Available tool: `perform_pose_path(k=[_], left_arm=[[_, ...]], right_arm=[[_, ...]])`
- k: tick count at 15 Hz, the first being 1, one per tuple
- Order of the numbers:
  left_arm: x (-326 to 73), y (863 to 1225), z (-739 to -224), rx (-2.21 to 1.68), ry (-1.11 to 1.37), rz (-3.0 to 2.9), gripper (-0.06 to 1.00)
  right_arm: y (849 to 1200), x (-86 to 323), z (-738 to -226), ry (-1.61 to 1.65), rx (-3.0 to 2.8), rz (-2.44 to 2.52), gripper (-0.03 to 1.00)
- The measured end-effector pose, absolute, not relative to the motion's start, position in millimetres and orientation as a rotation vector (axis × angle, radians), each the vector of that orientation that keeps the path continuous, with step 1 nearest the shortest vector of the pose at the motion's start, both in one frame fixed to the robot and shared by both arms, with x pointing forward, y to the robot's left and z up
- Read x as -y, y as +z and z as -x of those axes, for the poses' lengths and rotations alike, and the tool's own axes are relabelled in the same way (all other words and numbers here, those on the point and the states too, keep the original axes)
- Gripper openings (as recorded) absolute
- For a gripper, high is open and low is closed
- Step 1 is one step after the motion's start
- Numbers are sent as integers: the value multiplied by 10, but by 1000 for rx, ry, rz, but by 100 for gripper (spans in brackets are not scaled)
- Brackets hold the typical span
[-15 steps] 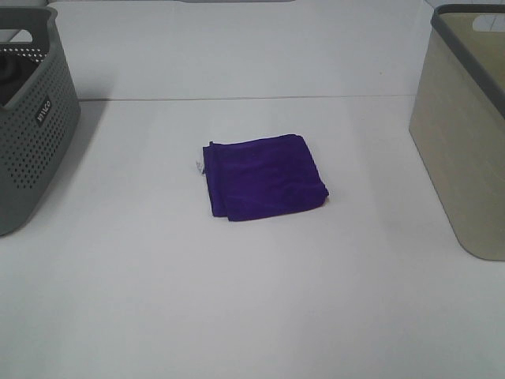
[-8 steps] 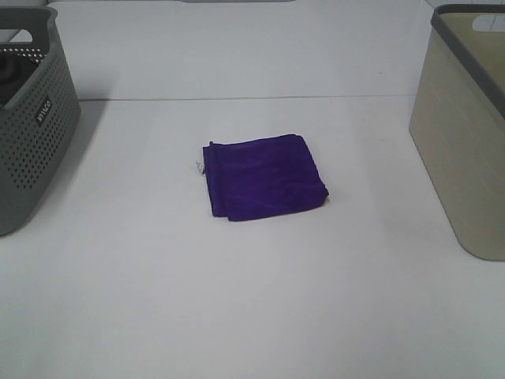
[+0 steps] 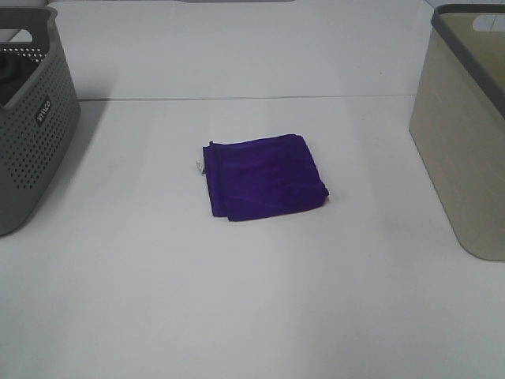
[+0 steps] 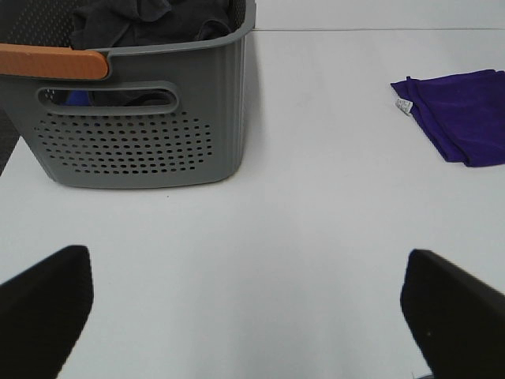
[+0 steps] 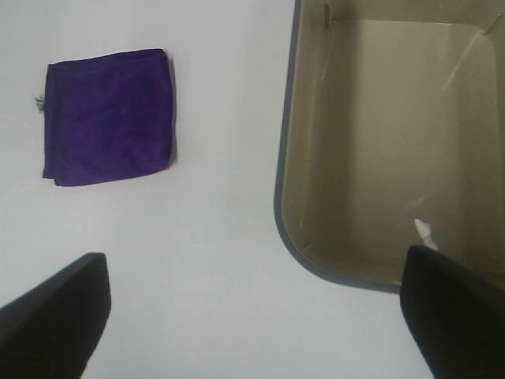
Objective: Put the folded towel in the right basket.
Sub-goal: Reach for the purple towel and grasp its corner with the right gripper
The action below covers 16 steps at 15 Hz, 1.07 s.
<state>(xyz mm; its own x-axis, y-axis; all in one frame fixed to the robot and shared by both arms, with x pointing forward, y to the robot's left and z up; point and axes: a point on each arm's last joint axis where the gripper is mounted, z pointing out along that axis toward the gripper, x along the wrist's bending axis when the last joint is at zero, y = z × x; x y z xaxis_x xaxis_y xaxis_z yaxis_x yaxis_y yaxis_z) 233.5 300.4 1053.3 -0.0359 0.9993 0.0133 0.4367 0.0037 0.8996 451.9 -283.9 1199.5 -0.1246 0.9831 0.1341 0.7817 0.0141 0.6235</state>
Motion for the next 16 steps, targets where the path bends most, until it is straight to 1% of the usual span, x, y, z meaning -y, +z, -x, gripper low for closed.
perform_pose_path(k=[3, 4, 5, 6, 7, 8, 9, 10, 11, 13, 16], left_arm=[[-3004, 10533, -2335, -1563, 993, -1520, 99], [-3004, 10533, -2335, -1563, 993, -1520, 99], [-3004, 10533, -2335, -1563, 993, -1520, 99], [-3004, 10533, -2335, -1563, 993, -1520, 99], [-3004, 10533, -2335, -1563, 993, -1520, 99], [-3004, 10533, -2335, -1563, 993, -1520, 99], [-3004, 10533, -2335, -1563, 993, -1520, 99], [-3004, 10533, -2335, -1563, 993, -1520, 99], [-3004, 10533, -2335, -1563, 993, -1520, 99], [-3004, 10533, -2335, -1563, 993, -1520, 99], [-3004, 10533, -2335, -1563, 993, -1520, 99]], right_arm=[[11881, 2763, -4880, 883, -2041, -1874, 96], [11739, 2705, -5167, 896, -2094, -1927, 96], [11706, 2663, -5247, 892, -2114, -1922, 96], [11580, 2538, -5435, 859, -2175, -1907, 96], [11437, 2352, -5615, 828, -2248, -1876, 96], [11044, 1948, -5997, 772, -2385, -1859, 96], [10833, 1845, -6160, 740, -2426, -1883, 96], [10622, 1797, -6308, 708, -2452, -1923, 96], [10502, 1777, -6385, 688, -2464, -1942, 96], [10141, 1713, -6628, 640, -2499, -1979, 95], [9847, 1586, -6921, 726, -2521, -2008, 94]])
